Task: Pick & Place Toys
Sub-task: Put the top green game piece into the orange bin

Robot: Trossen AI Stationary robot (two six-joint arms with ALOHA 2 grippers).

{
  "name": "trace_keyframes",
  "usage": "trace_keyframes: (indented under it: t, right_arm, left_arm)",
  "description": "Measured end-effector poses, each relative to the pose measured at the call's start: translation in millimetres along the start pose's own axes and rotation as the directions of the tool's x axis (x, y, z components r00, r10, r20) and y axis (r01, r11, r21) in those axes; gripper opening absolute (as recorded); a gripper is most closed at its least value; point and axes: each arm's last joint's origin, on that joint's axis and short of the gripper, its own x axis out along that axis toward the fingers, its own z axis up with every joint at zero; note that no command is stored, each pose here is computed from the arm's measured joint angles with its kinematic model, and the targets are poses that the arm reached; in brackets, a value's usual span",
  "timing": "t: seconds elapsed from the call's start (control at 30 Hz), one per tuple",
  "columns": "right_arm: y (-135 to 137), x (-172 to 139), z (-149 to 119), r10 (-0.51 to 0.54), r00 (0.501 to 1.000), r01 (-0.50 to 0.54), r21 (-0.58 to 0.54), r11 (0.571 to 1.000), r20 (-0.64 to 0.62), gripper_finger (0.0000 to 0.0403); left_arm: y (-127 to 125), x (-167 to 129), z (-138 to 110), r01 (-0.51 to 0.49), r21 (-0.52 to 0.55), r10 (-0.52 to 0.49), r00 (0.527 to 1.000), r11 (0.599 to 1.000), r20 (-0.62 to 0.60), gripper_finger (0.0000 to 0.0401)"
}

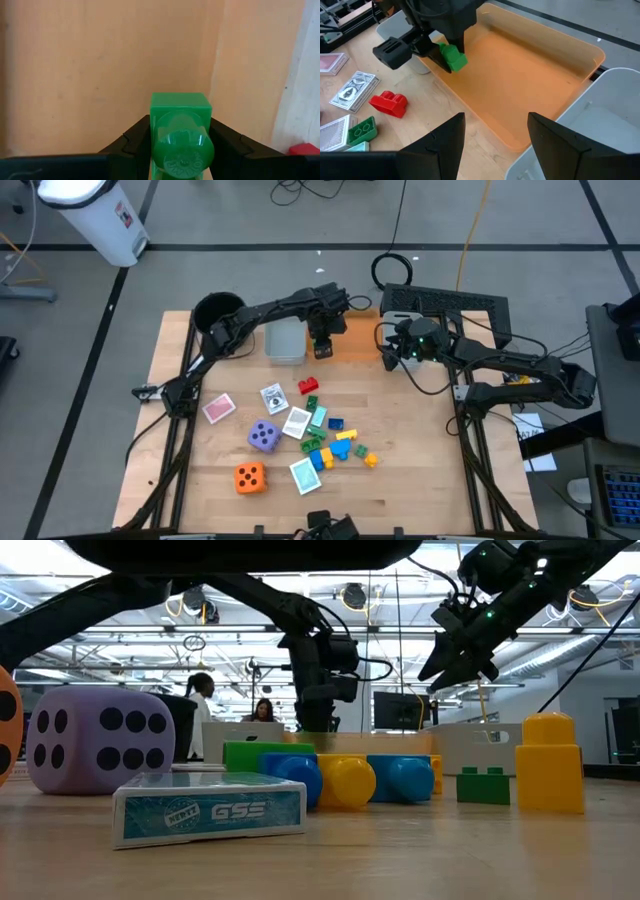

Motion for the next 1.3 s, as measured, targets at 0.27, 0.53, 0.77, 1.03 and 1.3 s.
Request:
trace_keyframes:
  t: [0.27,0.53,0.77,1.03,1.3]
  right_arm:
    - [0.0,0.0,0.0,0.000,1.000,0.000,0.000,1.000,0.000,0.0205]
    - [0.0,0.0,0.0,0.000,1.000,0.000,0.000,1.000,0.000,0.0205]
    - [-0.1,0.0,0.0,-0.001,1.000,0.001,-0.004,1.000,0.000,0.0205]
    - [0.0,0.0,0.0,0.000,1.000,0.000,-0.008,1.000,0.000,0.0205]
    - [0.0,0.0,0.0,0.000,1.000,0.000,-0.008,1.000,0.000,0.0205]
  left_arm:
    - [0.0,0.0,-0.7,-0.006,0.038,0.006,1.000,0.999,-0.009,0.0147]
    - [1.2,-0.1,-1.0,-0.033,0.049,0.034,0.999,0.998,-0.018,0.0147]
    - [-2.5,0.7,0.1,-0.080,0.090,0.084,0.996,0.993,-0.041,0.0147]
    - [-6.3,1.3,1.6,-0.098,0.106,0.103,0.994,0.990,-0.047,0.0147]
    - [-6.3,1.2,1.6,-0.098,0.105,0.104,0.993,0.990,-0.047,0.0147]
